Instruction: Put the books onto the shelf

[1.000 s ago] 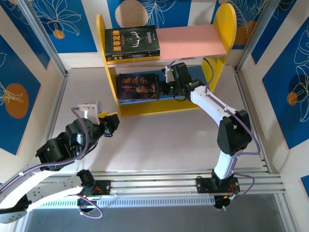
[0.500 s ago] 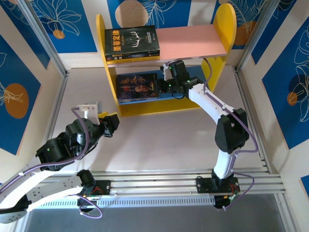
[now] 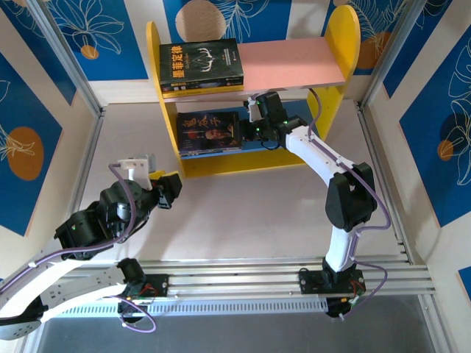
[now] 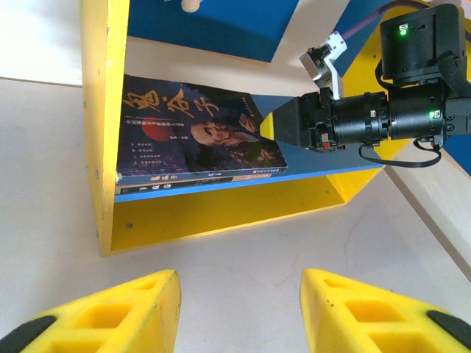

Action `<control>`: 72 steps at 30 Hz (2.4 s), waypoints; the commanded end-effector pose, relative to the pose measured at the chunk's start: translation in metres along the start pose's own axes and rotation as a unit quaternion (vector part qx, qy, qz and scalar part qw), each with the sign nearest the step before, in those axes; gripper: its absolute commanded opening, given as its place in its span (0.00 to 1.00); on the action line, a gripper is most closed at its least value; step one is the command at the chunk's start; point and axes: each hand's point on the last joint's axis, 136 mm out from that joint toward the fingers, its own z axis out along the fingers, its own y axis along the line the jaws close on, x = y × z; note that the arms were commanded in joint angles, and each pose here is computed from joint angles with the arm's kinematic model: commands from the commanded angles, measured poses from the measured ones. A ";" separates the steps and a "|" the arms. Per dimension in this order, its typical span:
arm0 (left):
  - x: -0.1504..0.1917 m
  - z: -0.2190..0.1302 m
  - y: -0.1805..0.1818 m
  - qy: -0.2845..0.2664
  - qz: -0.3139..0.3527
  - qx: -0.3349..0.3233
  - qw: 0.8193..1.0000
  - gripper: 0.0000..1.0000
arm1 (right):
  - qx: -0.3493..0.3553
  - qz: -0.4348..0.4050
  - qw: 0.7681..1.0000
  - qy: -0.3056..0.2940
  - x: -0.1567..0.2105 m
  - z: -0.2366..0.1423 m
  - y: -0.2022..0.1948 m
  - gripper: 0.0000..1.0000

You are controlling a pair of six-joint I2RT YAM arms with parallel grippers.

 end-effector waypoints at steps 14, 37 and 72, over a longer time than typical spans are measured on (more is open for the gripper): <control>-0.002 -0.003 0.003 -0.001 0.009 -0.003 1.000 0.48 | -0.048 -0.016 0.998 -0.023 -0.023 0.001 0.030 0.35; 0.000 0.000 0.003 0.000 0.010 -0.004 1.000 0.48 | 0.001 -0.024 0.999 -0.024 -0.007 -0.022 0.017 0.39; 0.000 -0.001 0.002 -0.001 0.010 -0.001 1.000 0.50 | 0.016 -0.033 0.999 -0.023 0.014 -0.030 0.023 0.35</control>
